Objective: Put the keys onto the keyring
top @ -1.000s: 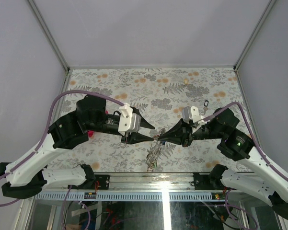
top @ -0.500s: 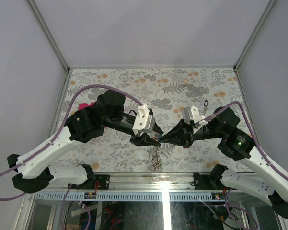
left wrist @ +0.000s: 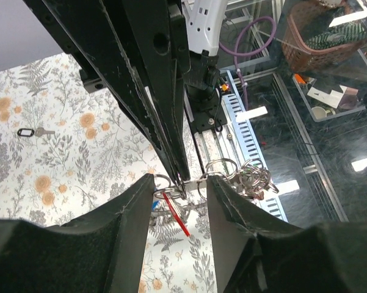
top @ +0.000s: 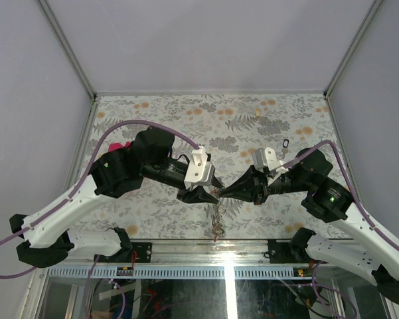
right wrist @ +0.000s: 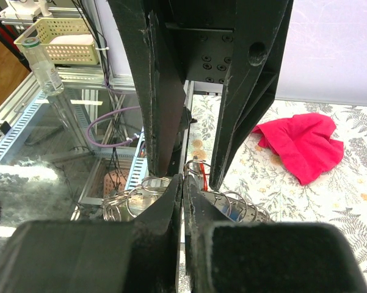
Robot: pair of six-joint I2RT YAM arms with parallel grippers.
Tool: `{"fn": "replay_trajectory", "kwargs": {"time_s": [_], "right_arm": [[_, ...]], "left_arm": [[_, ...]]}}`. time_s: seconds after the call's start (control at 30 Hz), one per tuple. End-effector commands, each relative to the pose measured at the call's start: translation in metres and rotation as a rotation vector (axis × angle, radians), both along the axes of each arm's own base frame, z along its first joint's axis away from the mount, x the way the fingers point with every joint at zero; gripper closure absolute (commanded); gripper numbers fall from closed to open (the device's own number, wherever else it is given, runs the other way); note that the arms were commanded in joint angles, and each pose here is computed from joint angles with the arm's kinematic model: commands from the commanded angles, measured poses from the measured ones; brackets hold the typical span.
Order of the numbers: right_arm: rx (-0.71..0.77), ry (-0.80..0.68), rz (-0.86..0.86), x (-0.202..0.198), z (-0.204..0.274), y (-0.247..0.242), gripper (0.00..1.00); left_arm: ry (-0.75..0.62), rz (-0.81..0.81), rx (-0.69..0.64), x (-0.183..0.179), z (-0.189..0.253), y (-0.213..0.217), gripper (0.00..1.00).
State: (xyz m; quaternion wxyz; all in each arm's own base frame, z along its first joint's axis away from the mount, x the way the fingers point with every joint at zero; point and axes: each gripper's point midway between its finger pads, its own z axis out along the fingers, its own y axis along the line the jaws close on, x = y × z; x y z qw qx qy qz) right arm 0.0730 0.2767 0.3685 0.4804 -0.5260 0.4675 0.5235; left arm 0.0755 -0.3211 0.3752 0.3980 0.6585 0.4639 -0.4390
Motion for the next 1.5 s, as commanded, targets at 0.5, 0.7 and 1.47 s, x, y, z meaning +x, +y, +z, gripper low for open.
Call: {"fn": "replay_trajectory", "kwargs": {"time_s": [0.5, 0.7, 1.47], "right_arm": [[0.125, -0.107, -0.04, -0.003, 0.046, -0.009, 1.0], [0.125, -0.104, -0.04, -0.003, 0.046, -0.009, 1.0], [0.174, -0.098, -0.064, -0.003, 0.061, -0.013, 1.0]], "left_arm": [[-0.047, 0.031, -0.015, -0.002, 0.012, 0.014, 0.69], [-0.051, 0.038, -0.016, -0.001, 0.013, 0.015, 0.74], [-0.082, 0.098, -0.014, 0.009, 0.012, 0.017, 1.0]]}}
